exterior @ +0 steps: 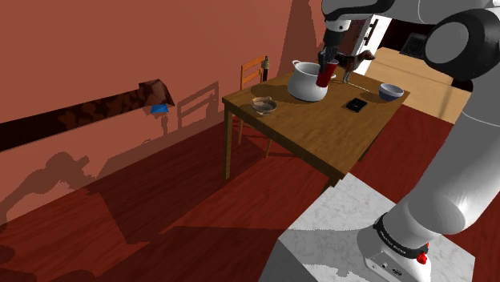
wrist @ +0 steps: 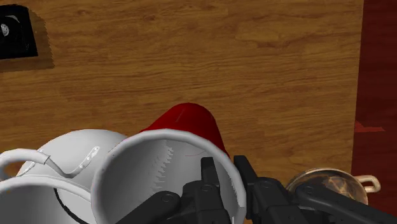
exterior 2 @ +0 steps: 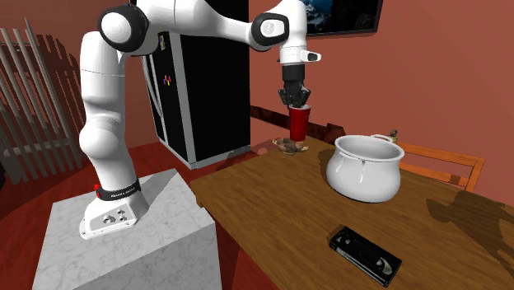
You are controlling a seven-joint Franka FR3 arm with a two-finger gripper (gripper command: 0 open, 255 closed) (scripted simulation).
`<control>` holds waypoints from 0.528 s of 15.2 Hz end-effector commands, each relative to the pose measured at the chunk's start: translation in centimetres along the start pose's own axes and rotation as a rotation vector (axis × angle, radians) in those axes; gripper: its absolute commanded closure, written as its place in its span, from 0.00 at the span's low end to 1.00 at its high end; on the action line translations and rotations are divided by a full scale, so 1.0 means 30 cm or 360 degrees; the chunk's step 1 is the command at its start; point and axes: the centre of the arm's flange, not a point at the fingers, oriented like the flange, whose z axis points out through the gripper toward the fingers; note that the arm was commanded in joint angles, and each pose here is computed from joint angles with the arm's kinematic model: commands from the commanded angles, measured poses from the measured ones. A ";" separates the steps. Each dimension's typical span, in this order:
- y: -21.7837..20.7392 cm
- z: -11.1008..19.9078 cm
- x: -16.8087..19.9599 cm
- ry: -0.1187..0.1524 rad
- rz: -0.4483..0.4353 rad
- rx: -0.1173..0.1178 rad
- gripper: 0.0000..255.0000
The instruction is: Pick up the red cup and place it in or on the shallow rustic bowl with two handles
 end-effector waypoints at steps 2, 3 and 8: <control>-0.112 -0.019 0.078 0.0000 0.0001 0.0000 1.00; -0.145 -0.027 0.106 0.0000 0.0001 0.0000 1.00; -0.312 -0.064 0.244 0.0000 0.0001 0.0000 1.00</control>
